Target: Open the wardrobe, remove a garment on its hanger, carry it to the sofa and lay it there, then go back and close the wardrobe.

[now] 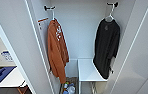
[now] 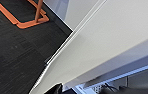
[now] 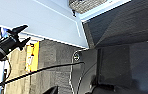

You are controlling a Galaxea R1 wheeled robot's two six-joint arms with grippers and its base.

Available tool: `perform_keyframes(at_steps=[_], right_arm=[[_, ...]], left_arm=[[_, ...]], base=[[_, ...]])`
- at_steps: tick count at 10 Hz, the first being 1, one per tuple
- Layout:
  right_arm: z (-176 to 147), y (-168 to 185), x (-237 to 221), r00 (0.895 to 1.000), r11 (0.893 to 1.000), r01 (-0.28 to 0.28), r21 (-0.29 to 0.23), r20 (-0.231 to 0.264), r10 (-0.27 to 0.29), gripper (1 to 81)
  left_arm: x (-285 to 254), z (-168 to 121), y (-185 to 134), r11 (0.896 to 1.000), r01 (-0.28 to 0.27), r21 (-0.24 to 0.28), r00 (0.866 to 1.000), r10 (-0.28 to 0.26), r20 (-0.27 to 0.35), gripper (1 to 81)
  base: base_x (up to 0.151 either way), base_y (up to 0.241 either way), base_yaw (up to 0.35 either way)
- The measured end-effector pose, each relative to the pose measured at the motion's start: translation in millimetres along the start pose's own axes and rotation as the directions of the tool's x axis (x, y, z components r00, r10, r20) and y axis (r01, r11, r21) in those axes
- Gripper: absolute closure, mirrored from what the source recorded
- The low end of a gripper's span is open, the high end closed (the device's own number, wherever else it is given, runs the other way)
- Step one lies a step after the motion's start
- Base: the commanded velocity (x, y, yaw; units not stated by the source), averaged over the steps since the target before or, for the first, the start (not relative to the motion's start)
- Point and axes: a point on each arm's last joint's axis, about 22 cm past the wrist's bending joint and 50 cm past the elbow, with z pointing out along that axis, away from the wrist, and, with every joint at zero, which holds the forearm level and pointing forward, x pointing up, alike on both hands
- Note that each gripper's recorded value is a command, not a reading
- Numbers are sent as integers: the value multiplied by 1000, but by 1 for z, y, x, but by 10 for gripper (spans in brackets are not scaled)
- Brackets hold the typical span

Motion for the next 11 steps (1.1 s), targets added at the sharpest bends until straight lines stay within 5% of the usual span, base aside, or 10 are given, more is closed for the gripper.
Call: perform_keyframes(at_steps=[2, 3, 4, 5, 7, 8, 9, 10, 11], right_arm=[[4, 4, -1, 1000, 1000, 4, -11, 0, -4, 10], [7, 8, -1, 1000, 1000, 7, -20, 0, -7, 10], [9, 13, -1, 1000, 999, 9, -32, 0, -9, 10], [11, 15, -2, 1000, 999, 11, -39, 0, -11, 10], [18, 24, -5, 1000, 998, 16, -65, 7, -16, 10], [21, 29, -6, 1000, 997, 21, -80, 14, -20, 10], [24, 33, -8, 999, 995, 26, -94, 21, -24, 10], [27, 40, -10, 999, 993, 33, -114, 32, -30, 10], [30, 43, -7, 998, 991, 52, -125, 39, -48, 10]], left_arm=[[-15, -6, -16, 992, -123, 3, 989, 122, 79, 10], [-26, -8, -13, 975, -216, -45, 964, 220, 147, 10], [-39, -12, -9, 937, -328, -120, 916, 347, 203, 10], [-51, -16, -8, 886, -420, -193, 852, 459, 250, 10], [-63, -27, -10, 790, -528, -311, 735, 609, 300, 10], [-74, -36, -16, 731, -575, -367, 652, 681, 334, 10], [-90, -49, -28, 684, -606, -406, 569, 729, 380, 10], [-104, -64, -45, 656, -623, -426, 509, 754, 416, 10], [-117, -81, -63, 636, -633, -441, 467, 768, 439, 10]], base=[[0, 0, 0], [0, 0, 0], [0, 0, 0], [0, 0, 0], [0, 0, 0], [0, 0, 0], [0, 0, 0], [0, 0, 0], [0, 0, 0]])
